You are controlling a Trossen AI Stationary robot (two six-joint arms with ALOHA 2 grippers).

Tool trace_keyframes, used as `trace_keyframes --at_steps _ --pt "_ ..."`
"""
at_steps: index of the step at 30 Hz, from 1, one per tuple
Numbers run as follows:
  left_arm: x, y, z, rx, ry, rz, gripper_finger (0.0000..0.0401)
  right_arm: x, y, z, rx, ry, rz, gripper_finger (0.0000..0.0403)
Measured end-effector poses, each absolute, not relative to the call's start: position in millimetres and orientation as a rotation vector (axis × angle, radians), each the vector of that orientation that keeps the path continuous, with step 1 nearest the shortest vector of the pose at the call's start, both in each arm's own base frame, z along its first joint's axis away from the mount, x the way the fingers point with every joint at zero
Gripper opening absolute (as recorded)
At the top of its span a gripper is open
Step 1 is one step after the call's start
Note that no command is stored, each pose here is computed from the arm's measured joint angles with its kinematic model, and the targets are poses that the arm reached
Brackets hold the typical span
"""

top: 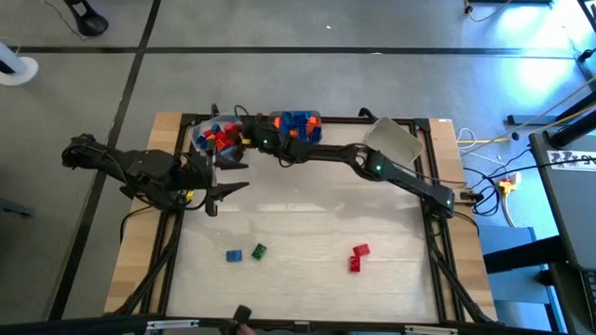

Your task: Sort blocks by size

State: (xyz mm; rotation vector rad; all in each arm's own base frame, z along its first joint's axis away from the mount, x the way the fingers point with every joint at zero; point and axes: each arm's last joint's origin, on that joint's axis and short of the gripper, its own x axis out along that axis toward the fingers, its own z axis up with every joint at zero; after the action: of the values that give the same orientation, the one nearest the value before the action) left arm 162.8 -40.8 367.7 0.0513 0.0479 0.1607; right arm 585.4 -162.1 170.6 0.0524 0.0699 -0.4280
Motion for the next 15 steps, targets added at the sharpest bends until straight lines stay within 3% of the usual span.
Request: trace_keyframes --at_steps 6,15 --pt "163 -41 366 0.057 0.063 0.160 0.0196 582 -177 164 0.053 0.074 -0.484 0.0157" --pt "163 -41 366 0.078 0.062 0.160 0.0196 584 -170 164 0.059 0.082 -0.442 0.0248"
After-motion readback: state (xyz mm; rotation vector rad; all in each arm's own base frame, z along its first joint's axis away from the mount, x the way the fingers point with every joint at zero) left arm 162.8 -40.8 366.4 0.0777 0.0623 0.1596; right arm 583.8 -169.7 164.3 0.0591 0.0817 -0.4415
